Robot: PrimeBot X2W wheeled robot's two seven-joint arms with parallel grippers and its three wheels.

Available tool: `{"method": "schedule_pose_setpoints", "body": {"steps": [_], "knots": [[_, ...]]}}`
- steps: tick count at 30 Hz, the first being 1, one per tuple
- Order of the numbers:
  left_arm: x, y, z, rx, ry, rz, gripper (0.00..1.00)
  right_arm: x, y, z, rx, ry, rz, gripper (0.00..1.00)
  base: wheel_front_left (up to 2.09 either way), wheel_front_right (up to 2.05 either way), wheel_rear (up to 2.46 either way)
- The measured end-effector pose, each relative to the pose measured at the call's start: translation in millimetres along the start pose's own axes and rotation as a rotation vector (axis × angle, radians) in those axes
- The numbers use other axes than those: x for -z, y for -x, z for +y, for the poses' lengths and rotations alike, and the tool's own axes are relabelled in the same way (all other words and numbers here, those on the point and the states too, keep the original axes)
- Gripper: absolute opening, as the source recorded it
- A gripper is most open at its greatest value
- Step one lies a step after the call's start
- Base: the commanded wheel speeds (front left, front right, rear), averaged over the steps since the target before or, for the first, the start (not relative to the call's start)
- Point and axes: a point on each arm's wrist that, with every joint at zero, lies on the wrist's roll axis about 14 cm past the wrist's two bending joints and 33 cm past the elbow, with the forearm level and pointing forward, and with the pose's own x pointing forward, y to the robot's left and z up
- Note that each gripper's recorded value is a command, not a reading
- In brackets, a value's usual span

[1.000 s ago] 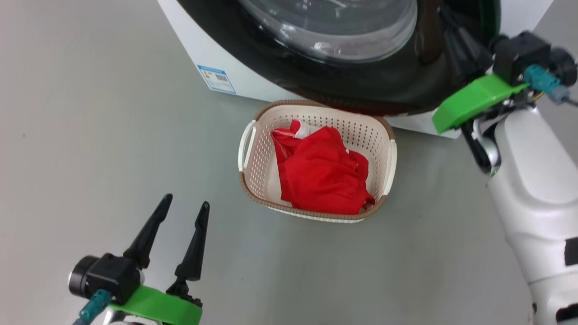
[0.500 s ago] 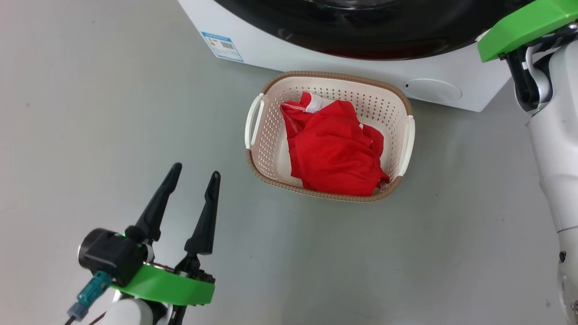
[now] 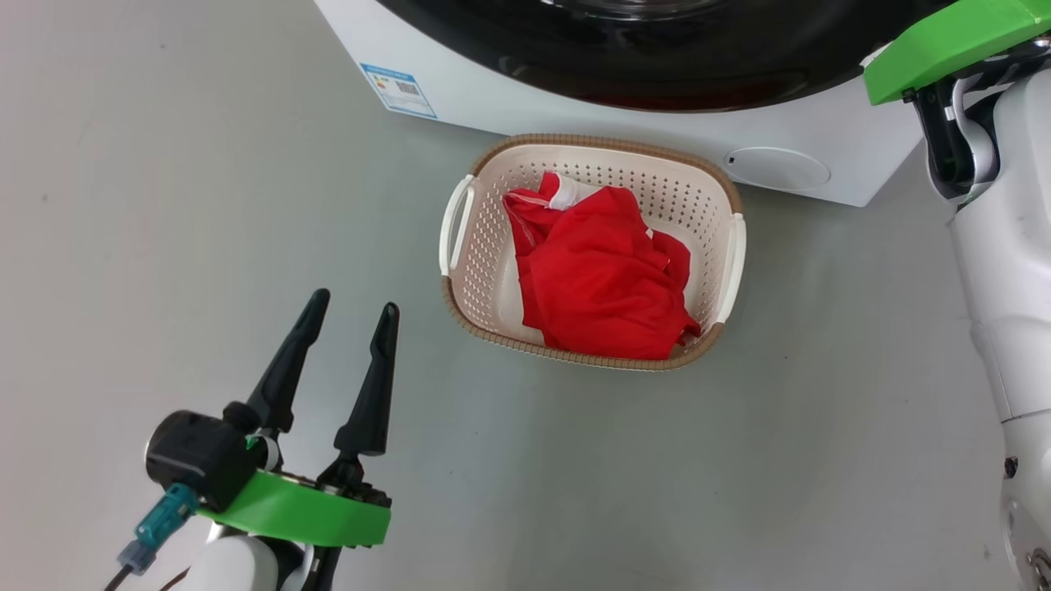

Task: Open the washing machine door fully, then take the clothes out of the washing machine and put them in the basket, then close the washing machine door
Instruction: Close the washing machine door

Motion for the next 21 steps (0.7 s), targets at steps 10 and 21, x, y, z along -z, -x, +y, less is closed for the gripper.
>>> {"method": "schedule_pose_setpoints", "body": {"steps": [10, 21], "knots": [[2.3, -0.7, -2.1, 0.004, 0.017, 0.005, 1.0, -12.8, 28.3, 15.1, -0.041, -0.041, -0.03, 1.0, 0.0, 0.0, 0.0], [-9.5, -1.9, -19.7, 0.068, 0.032, -0.03, 1.0, -27.8, 100.9, -5.0, 0.025, 0.013, -0.04, 1.0, 0.0, 0.0, 0.0]]}}
